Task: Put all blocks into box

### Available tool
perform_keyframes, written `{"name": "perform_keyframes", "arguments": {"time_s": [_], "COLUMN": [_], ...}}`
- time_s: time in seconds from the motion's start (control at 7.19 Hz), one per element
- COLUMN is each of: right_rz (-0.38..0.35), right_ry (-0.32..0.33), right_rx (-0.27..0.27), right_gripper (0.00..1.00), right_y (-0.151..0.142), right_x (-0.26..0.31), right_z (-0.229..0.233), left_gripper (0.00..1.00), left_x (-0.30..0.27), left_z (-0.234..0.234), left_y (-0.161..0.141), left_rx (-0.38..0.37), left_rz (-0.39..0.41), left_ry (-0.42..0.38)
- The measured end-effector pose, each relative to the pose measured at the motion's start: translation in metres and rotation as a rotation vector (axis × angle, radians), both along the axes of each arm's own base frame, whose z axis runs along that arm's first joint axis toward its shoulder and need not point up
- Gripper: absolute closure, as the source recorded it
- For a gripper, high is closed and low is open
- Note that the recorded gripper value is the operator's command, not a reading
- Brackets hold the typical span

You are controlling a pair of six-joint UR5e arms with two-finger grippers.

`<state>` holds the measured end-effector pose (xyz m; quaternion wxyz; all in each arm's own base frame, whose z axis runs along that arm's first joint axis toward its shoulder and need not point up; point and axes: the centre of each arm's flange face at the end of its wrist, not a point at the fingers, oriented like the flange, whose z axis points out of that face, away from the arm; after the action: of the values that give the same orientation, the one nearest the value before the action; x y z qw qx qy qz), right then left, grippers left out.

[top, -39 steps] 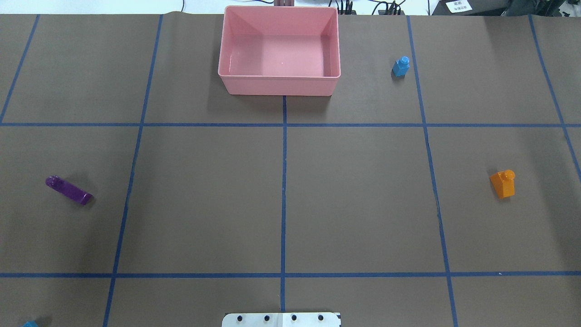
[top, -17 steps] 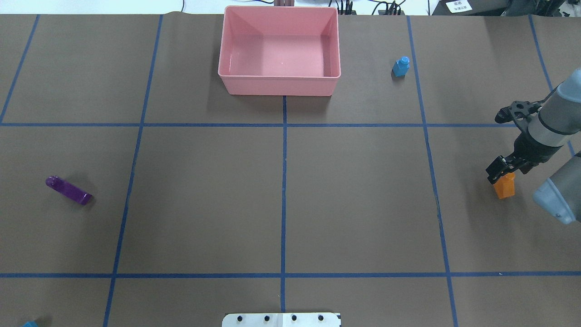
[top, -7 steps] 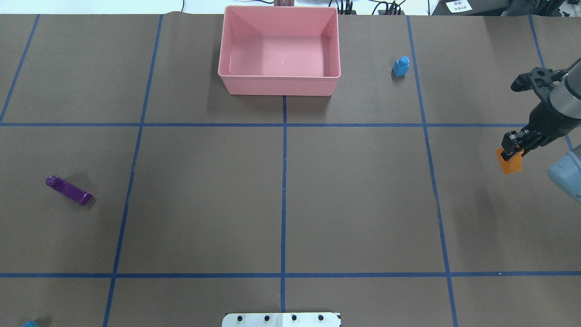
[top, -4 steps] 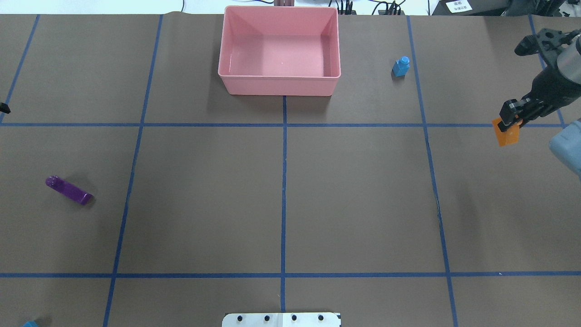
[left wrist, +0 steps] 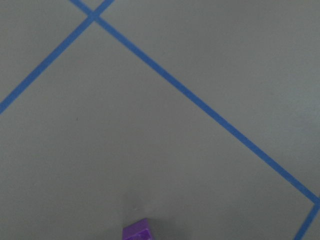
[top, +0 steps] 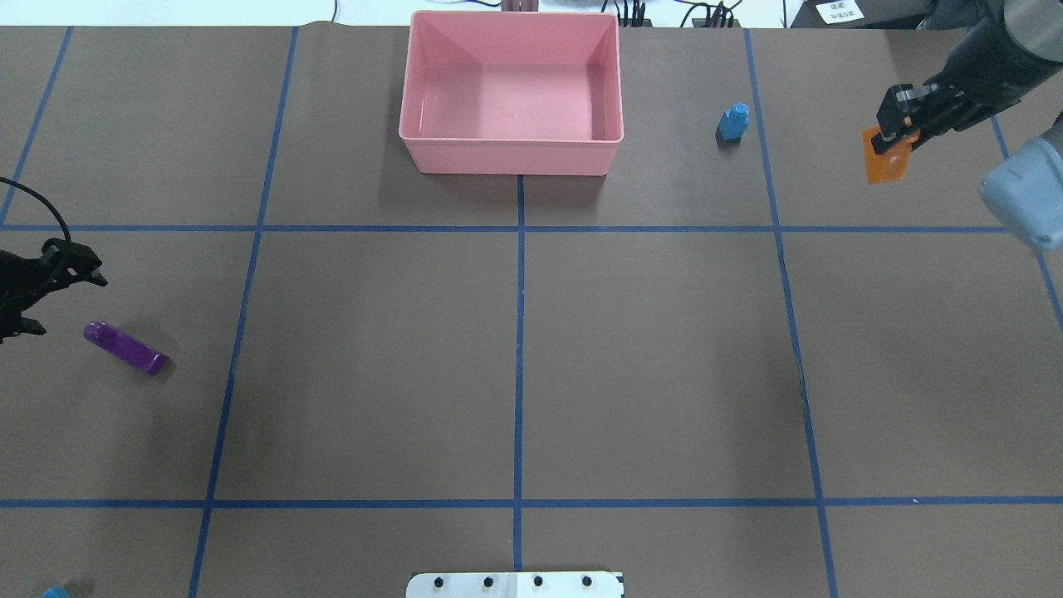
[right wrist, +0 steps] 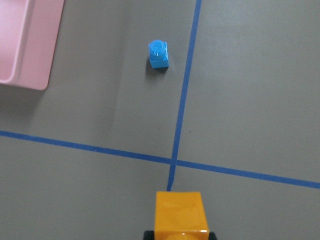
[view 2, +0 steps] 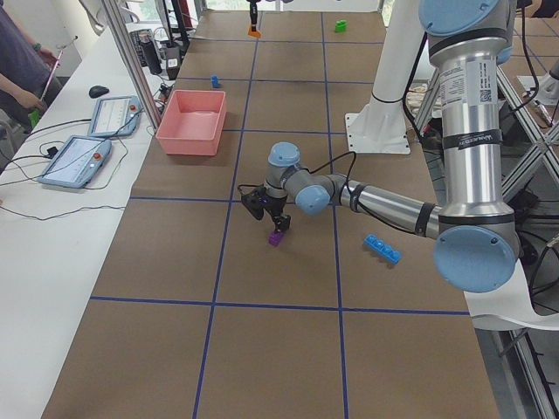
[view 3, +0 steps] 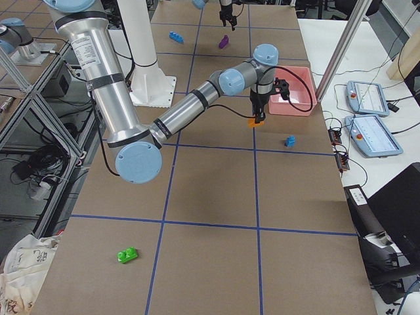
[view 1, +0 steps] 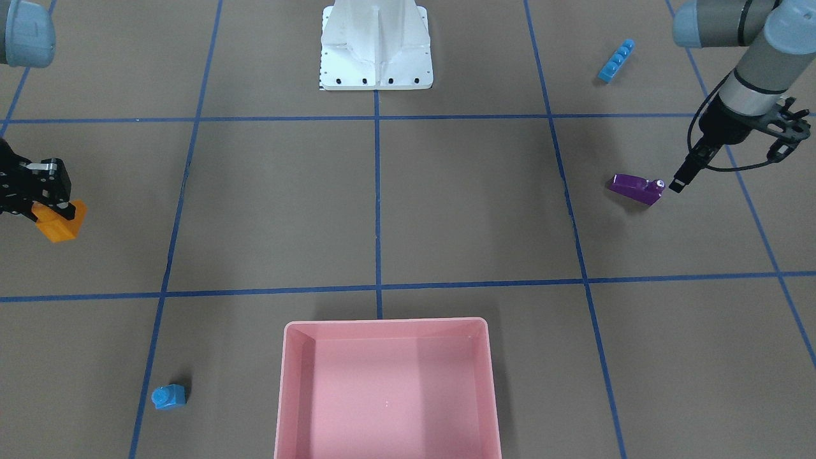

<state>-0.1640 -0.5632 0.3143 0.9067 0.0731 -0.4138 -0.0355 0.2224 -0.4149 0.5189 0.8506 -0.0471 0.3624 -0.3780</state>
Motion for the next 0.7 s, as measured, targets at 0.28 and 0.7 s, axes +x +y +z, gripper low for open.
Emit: {"name": "perform_keyframes", "arguments": {"time_s": [0.28, 0.7], "right_rz": [0.063, 0.114], "right_ry": [-0.032, -0.054], "right_rx": [0.007, 0.042], "right_gripper": [1.00, 1.00], "right_y": [-0.015, -0.043], "right_x": [-0.003, -0.012], "right_z": [-0.045, -0.103], "left_gripper": [0.00, 0.10], "left_x": [0.025, 0.048], "left_z": [0.017, 0.038], "left_y": [0.009, 0.015], "left_rx": [-0.020, -0.030], "left_rz": [-0.003, -0.003], "left_ry": [-0.044, -0.064]}}
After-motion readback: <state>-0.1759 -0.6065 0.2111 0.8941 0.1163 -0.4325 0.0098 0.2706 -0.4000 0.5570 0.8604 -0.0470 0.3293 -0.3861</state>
